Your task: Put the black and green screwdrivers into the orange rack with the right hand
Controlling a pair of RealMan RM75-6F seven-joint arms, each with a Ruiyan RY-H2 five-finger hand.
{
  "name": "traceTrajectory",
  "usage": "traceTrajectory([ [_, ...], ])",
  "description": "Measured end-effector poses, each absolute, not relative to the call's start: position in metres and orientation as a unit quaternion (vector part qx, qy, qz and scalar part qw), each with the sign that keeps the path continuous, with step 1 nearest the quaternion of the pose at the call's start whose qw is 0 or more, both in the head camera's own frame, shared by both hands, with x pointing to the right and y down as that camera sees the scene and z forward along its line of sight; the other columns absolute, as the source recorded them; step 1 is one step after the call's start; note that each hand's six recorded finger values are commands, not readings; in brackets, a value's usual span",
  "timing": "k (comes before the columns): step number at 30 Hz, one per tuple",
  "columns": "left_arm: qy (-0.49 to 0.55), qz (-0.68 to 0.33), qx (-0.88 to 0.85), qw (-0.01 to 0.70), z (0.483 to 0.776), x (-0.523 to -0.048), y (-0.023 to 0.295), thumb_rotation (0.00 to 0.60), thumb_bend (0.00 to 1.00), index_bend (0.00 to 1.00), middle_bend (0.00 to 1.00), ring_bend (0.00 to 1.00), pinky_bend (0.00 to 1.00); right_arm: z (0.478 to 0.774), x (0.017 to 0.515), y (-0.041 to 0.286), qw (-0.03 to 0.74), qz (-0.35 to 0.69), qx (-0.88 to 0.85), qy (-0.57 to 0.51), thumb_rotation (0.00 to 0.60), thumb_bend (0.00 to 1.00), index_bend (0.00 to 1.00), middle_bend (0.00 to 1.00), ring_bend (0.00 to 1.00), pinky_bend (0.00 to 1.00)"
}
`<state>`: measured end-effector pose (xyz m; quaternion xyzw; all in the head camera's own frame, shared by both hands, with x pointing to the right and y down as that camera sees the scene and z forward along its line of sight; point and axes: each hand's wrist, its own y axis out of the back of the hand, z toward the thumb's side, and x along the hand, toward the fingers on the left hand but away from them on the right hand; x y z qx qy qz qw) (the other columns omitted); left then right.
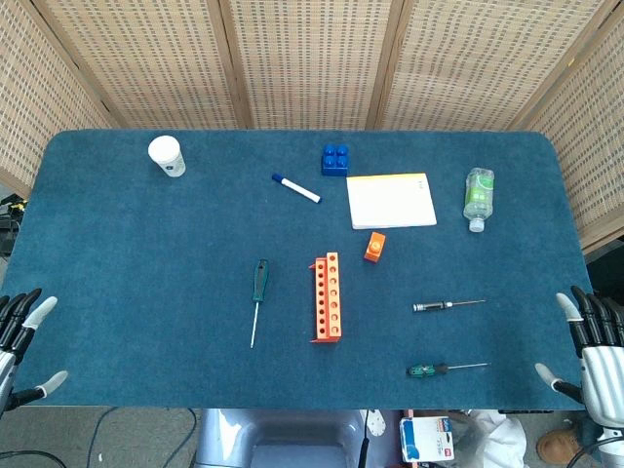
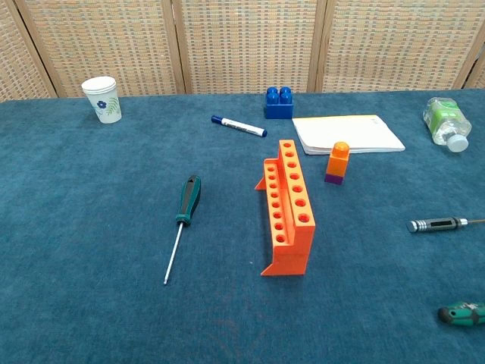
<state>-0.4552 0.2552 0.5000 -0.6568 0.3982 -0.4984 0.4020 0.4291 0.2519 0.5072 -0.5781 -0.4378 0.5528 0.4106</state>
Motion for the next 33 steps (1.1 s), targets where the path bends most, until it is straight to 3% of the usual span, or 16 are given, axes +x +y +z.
traceTrajectory([
  [12, 0.399, -0.503, -0.656, 0.395, 0.503, -0.456, 0.249, 0.6, 0.0, 0.0, 0.0, 0.0, 0.0, 0.53, 0.424, 0.231, 0.388, 0.552, -0.615, -0.408, 0.6, 0.0, 0.01, 0.0, 0.0, 0.0],
  [18, 0.398, -0.508, -0.655, 0.394, 0.506, -0.455, 0.247, 0.6, 0.0, 0.0, 0.0, 0.0, 0.0, 0.565, 0.407, 0.188, 0.39, 0.555, -0.654, -0.335, 0.6, 0.0, 0.13, 0.0, 0.0, 0.0],
  [23, 0.399, -0.512, -0.652, 0.391, 0.507, -0.457, 0.244, 0.6, 0.0, 0.0, 0.0, 0.0, 0.0, 0.597, 0.381, 0.148, 0.387, 0.552, -0.683, -0.282, 0.6, 0.01, 0.33, 0.0, 0.0, 0.0],
  [27, 0.4, -0.515, -0.652, 0.387, 0.509, -0.458, 0.242, 0.6, 0.0, 0.0, 0.0, 0.0, 0.0, 0.619, 0.365, 0.133, 0.39, 0.549, -0.691, -0.263, 0.6, 0.06, 0.35, 0.0, 0.0, 0.0],
  [33, 0.405, -0.52, -0.648, 0.381, 0.51, -0.463, 0.238, 0.6, 0.0, 0.0, 0.0, 0.0, 0.0, 0.646, 0.35, 0.136, 0.381, 0.555, -0.699, -0.241, 0.6, 0.09, 0.37, 0.0, 0.0, 0.0],
])
